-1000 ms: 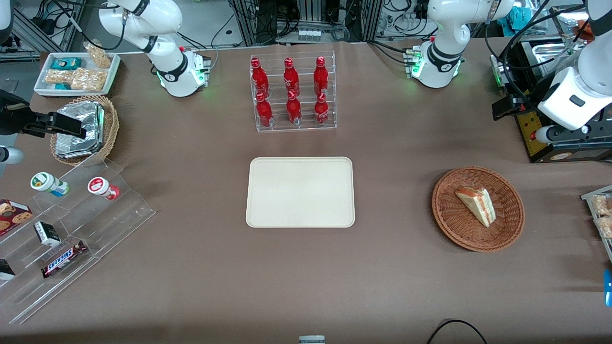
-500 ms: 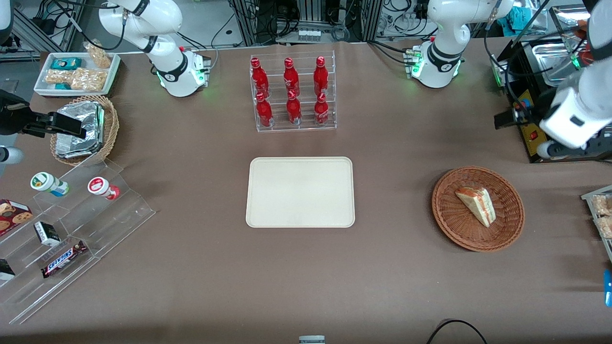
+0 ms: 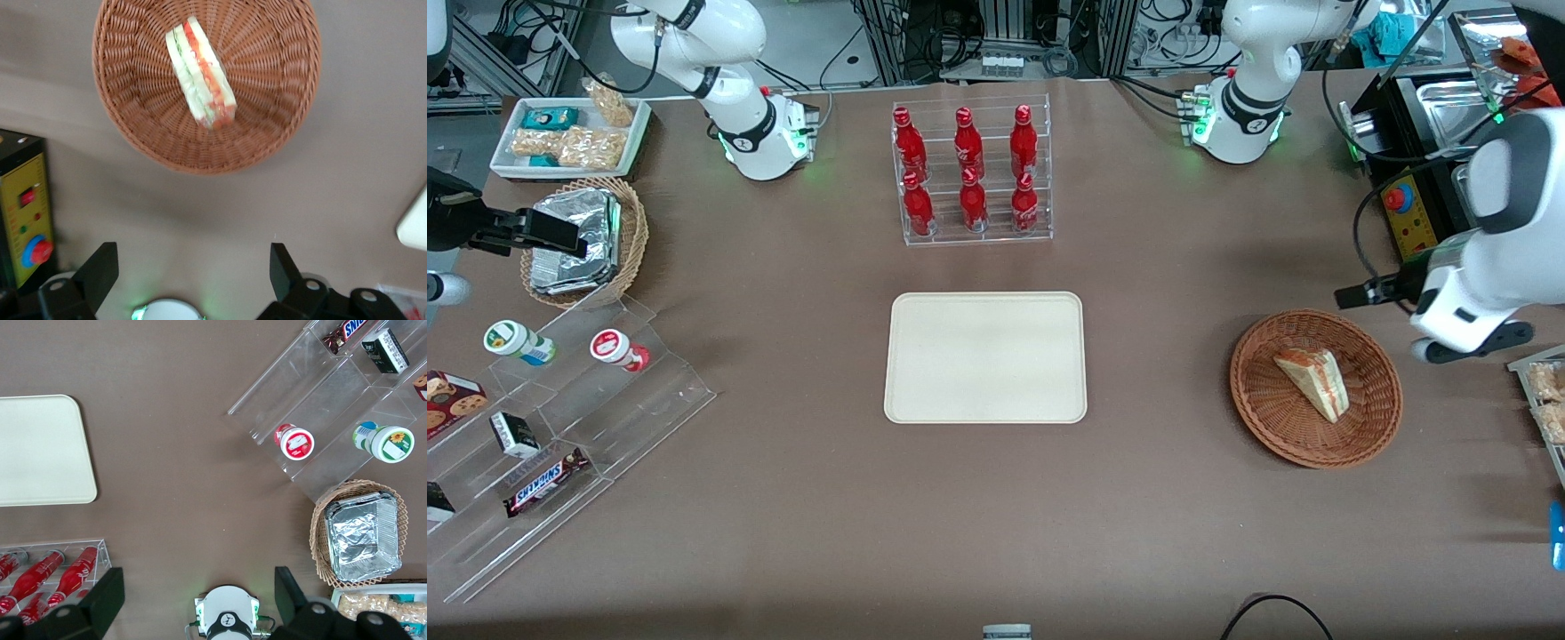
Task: Place sandwich from basket to tray
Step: 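Lower the open left gripper over the sandwich in the basket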
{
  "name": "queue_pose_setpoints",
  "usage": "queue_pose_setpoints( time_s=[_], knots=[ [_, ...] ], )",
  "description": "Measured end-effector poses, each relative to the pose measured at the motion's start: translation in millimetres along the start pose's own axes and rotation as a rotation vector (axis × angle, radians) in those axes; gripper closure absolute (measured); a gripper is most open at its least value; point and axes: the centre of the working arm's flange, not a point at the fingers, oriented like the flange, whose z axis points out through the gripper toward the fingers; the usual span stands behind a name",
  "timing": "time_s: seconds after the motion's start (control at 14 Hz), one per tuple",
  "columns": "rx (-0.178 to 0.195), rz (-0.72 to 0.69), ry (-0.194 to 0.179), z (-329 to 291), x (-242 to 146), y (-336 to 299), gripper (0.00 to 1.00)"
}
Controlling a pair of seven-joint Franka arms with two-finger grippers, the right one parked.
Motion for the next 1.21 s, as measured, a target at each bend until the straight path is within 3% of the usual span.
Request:
queue_pose_setpoints(
  time_s=[0.36,0.5,1.21],
  knots=[
    [-0.043,-0.099,0.129,80,10,-15,0.0],
    [-0.061,-0.163,0.164,103,12,-14,0.0],
    [-0.111,-0.269,0.23,157,43,-7,0.0]
  ],
)
